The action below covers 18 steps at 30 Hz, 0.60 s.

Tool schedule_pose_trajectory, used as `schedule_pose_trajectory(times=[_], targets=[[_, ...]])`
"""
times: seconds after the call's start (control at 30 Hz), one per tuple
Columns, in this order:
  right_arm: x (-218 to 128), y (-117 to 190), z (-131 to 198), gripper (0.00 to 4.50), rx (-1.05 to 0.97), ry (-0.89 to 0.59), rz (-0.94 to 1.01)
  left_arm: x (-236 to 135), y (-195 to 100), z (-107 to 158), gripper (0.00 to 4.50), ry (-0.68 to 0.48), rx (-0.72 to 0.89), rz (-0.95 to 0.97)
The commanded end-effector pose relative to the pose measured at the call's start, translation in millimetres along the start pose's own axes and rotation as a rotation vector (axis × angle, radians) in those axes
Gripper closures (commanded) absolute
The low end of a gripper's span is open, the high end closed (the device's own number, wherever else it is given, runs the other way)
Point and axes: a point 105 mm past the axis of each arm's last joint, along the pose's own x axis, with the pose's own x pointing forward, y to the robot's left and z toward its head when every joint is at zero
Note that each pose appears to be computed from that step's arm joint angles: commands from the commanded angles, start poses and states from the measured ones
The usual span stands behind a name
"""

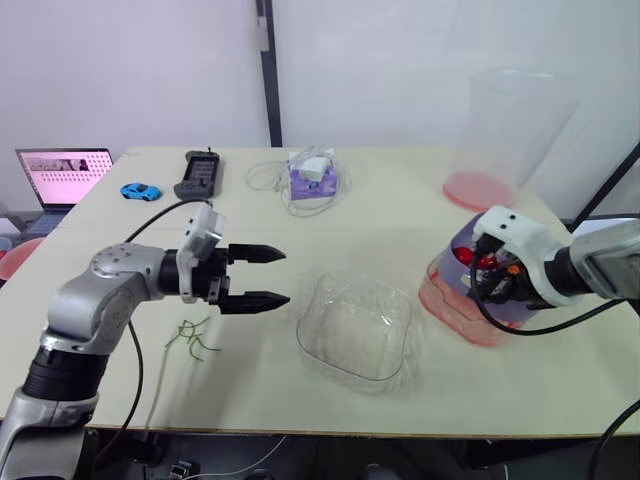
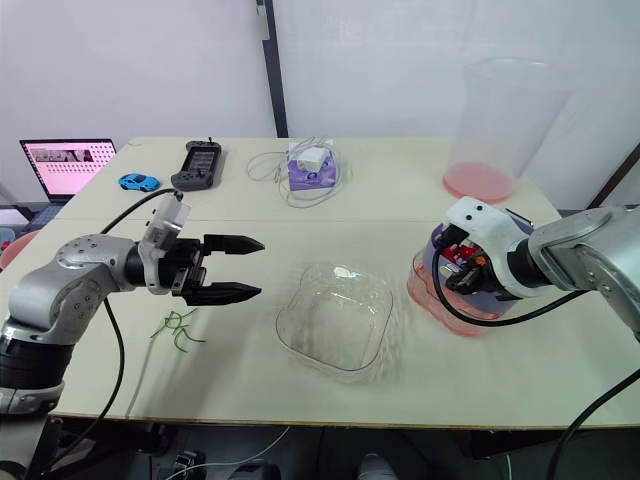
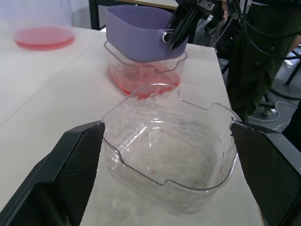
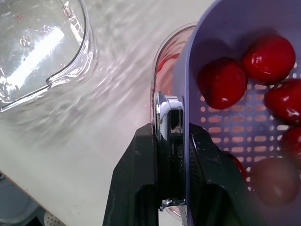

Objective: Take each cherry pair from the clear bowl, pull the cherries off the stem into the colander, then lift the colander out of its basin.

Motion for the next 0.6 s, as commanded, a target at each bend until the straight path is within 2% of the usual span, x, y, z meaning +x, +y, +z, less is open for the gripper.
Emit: schedule_pose_trajectory(times=[0.03,0.17,0.43,0.6], targets=[[-8.9,-3.5,5.6,4.27,0.004,-0.046,-0.032,-2.3,0.3,12.4,0.0,-0.016,0.059,0.008],[-8.9,-8.8,0.3,4.27,0.006,-0.026,-0.08,-1.9,0.4,14.6,0.0,-0.024,0.065,0.012],[-5.2,-4.3,-1.2,4.27,0.013,-0.036,-0.054,-1.4,1.4,14.0,0.0,-0.025,0.064,0.018],[-15.7,-6.5,5.7,4.27,-0.013,-0.047,-0.067,-4.4,2.2,14.3,0.0,-0.033,0.063,0.044]])
